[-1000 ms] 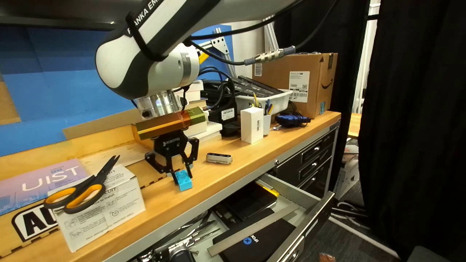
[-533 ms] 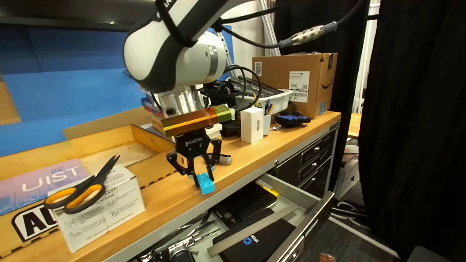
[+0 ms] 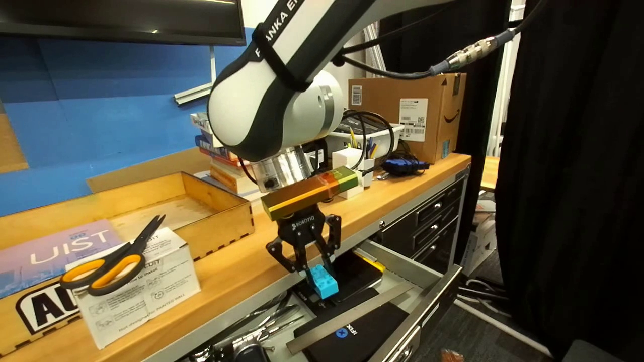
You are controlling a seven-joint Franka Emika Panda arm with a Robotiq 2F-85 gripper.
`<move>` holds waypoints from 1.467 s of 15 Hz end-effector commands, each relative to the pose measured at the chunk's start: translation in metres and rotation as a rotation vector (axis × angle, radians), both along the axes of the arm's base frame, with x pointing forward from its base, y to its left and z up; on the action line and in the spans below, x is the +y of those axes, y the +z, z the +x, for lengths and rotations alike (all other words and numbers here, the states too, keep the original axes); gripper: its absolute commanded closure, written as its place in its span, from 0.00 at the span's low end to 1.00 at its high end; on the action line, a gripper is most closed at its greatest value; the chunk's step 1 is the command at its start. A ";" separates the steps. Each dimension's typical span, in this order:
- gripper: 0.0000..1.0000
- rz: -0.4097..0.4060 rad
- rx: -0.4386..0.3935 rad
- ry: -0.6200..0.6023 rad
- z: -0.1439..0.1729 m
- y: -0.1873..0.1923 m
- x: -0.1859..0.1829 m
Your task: Put the block inside the drawer then close the drawer
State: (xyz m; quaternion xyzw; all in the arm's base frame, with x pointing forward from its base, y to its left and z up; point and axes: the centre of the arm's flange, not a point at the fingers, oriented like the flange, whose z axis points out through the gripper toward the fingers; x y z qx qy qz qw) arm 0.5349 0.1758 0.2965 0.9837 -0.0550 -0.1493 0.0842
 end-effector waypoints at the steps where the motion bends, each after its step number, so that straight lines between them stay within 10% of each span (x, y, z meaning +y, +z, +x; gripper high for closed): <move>1: 0.37 0.007 0.003 0.037 -0.003 -0.007 -0.001; 6: 0.01 0.026 -0.085 0.071 -0.038 0.035 -0.031; 11: 0.00 0.052 -0.190 -0.058 -0.112 0.040 -0.063; 22: 0.00 0.169 -0.031 -0.033 -0.157 -0.060 -0.106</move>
